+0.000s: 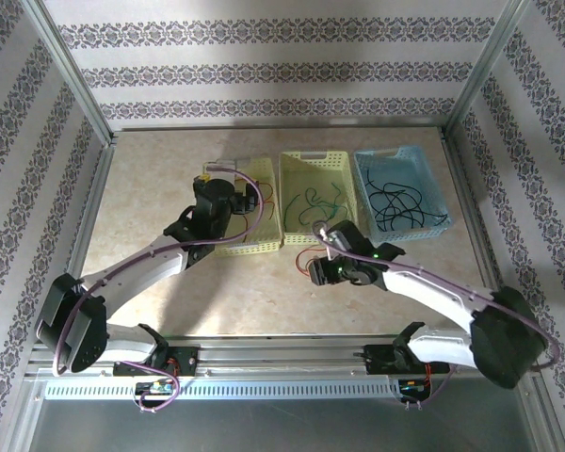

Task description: Untangle the cables

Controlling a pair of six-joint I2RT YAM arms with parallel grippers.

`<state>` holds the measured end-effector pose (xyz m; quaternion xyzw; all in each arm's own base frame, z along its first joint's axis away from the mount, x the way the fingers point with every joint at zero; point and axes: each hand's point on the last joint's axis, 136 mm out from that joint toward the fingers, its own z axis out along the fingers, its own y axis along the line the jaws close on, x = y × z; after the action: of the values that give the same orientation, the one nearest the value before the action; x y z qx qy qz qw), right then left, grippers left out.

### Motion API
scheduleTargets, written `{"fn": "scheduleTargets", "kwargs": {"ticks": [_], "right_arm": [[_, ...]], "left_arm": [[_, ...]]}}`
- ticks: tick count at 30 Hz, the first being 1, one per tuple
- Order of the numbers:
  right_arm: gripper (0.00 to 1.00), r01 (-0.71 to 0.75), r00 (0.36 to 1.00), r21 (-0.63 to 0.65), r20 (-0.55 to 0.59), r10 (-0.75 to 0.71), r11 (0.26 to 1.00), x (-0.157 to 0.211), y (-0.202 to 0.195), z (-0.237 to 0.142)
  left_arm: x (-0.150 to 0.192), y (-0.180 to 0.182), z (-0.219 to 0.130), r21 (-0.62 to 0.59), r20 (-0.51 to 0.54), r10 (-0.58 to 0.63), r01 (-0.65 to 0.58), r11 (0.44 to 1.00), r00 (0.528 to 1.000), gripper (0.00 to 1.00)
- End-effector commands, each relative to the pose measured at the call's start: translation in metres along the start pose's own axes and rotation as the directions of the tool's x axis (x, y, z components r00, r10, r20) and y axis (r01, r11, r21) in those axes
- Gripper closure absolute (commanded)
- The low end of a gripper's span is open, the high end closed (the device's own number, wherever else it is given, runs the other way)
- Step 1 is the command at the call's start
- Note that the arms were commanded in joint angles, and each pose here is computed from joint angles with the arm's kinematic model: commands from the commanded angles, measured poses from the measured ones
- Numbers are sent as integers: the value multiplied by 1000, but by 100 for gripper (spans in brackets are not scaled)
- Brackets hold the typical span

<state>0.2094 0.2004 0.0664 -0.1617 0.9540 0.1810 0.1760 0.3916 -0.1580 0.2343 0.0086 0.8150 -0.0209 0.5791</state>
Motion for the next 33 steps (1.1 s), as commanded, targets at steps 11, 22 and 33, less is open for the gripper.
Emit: {"fn": "scheduleTargets", "kwargs": {"ticks": [11, 22, 33], "right_arm": [[54, 172, 983, 82, -84, -165, 982, -24, 12, 40], [95, 152, 985, 141, -106, -138, 978, -23, 1, 54], [100, 126, 968, 92, 205, -142, 988, -57, 21, -44]], "left_arm": [[35, 14, -3, -45, -100, -87, 83, 996, 991, 2], [37, 11, -6, -20, -98, -98, 97, 995, 990, 2], [38, 11, -6, -18, -92, -111, 110, 994, 989, 2]]}}
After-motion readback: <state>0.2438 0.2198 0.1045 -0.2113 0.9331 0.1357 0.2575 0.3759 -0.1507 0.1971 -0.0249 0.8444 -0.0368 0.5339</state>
